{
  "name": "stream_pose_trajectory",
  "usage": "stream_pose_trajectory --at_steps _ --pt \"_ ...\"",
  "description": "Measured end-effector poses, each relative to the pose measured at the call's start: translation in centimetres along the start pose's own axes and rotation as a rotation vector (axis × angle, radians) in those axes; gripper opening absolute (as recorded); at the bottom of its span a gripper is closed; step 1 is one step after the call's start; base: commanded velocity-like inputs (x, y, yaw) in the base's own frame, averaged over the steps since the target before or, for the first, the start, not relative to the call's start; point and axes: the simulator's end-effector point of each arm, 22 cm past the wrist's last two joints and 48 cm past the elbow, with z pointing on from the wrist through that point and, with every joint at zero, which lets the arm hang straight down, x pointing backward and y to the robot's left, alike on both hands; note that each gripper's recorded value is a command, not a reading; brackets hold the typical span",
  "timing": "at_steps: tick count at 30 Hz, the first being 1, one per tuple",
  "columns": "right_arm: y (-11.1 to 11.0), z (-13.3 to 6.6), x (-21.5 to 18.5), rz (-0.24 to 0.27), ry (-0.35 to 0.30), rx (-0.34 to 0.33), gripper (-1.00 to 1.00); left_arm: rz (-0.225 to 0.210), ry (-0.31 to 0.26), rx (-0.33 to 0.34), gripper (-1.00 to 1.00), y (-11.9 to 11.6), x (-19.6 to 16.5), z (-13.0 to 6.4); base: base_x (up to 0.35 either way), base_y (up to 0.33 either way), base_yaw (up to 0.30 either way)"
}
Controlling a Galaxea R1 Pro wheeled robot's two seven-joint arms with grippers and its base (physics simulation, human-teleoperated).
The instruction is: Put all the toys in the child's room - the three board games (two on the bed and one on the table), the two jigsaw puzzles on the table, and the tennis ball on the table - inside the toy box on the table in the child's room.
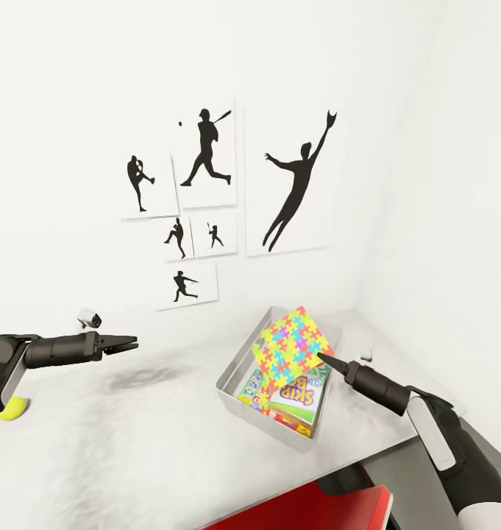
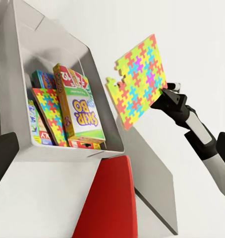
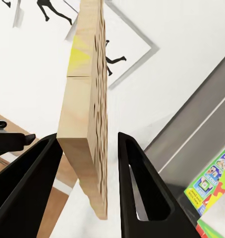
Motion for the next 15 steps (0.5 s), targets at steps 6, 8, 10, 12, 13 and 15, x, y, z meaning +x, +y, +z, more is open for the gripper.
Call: stream_pose_trajectory --at_steps 6,8,10,12,13,15 --pt "-0.3 -0.1 0.3 0.027 0.009 0.005 -1.0 0.0 0.0 0.001 1.0 0.0 0.0 0.1 0.0 0.0 0.0" --pt "-0.5 0.1 0.8 0.053 0.035 0.022 -1.0 0.0 0.001 0.001 1.0 0.0 0.0 0.1 0.0 0.0 0.0" --pt "-1.2 0.5 0.9 0.094 0.077 0.065 -1.0 0.0 0.001 0.001 1.0 0.0 0.0 0.1 0.0 0.0 0.0" --pt "-1.7 1.1 0.0 0.118 0.108 0.114 -1.0 0.0 0.001 0.001 1.0 0.0 0.0 0.1 0.0 0.0 0.0" --pt "-2.0 1.5 -0.8 0.123 0.124 0.147 -1.0 0.0 0.001 0.002 1.0 0.0 0.0 0.1 0.0 0.0 0.0" --pt "-2.7 2.2 -2.3 0.123 0.139 0.2 -1.0 -0.001 0.001 0.002 1.0 0.0 0.0 0.1 0.0 0.0 0.0"
